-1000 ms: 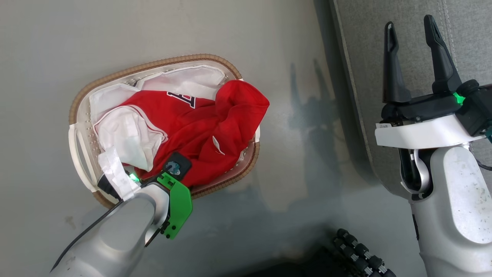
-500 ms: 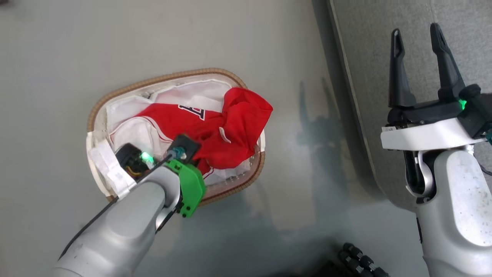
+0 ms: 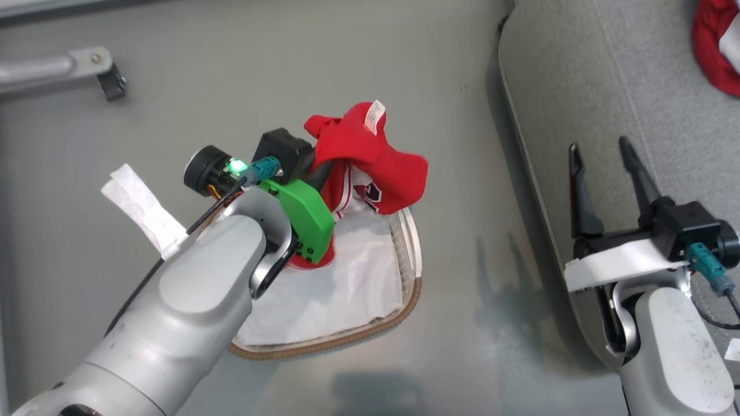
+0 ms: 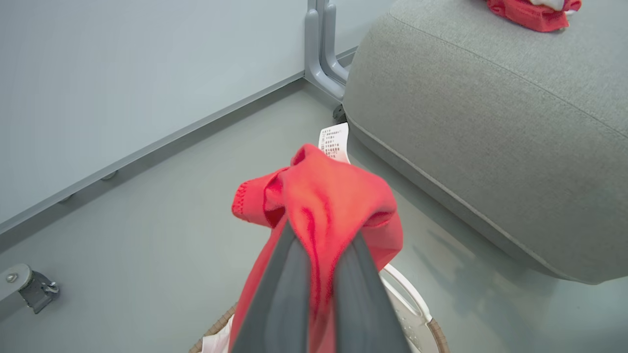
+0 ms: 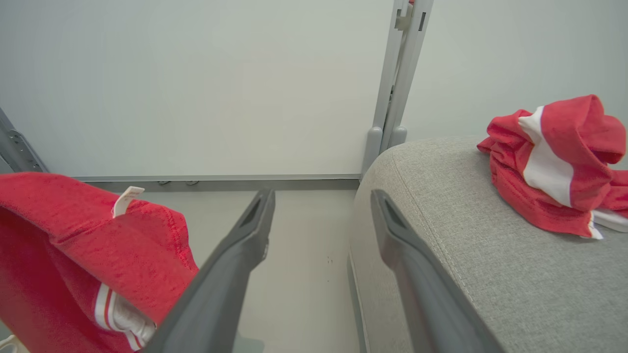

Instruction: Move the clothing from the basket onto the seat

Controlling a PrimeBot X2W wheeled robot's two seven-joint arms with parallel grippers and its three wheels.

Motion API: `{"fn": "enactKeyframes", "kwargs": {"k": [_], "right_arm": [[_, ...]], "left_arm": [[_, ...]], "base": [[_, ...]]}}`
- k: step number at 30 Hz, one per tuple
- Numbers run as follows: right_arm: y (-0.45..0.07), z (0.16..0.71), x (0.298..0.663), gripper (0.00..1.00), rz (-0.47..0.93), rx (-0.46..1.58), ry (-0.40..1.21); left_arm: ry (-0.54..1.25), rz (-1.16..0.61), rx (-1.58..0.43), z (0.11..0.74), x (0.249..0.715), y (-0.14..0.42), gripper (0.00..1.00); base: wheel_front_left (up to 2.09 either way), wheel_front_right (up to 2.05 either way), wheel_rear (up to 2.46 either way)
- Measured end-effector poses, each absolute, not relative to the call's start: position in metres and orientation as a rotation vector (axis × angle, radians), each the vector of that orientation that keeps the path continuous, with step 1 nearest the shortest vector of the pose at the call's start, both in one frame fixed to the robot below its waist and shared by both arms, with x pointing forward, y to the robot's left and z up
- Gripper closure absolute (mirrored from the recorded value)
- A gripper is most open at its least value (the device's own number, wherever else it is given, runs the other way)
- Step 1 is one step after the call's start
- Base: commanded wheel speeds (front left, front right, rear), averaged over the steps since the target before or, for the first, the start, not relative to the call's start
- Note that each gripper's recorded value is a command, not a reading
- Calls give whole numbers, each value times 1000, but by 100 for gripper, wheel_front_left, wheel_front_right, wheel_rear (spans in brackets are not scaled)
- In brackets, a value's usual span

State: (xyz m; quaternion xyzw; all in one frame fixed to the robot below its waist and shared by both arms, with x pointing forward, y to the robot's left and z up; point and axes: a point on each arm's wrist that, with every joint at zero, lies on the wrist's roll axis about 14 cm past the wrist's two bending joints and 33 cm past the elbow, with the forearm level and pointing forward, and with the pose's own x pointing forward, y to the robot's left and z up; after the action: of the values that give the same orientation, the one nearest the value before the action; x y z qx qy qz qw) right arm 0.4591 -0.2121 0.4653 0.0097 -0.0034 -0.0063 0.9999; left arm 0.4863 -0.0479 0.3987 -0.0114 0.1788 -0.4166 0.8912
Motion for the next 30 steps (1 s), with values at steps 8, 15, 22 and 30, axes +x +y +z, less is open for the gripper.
{"fn": "enactKeyframes", "kwargs": {"k": [8,15,22,30], "right_arm": [[-186,502,439,0,60,31,-78],[-148,551,429,0,174,17,-199],[-90,583,415,0,353,10,-276],[-18,608,402,0,588,23,-323]], "left_arm": [[72,-836,-23,538,508,-46,100],[-111,-798,8,636,506,-31,100],[-221,-773,18,694,495,-28,100],[-250,-745,29,714,486,-31,100]], "base": [[0,0,0],[0,0,0],[0,0,0],[0,0,0]]}}
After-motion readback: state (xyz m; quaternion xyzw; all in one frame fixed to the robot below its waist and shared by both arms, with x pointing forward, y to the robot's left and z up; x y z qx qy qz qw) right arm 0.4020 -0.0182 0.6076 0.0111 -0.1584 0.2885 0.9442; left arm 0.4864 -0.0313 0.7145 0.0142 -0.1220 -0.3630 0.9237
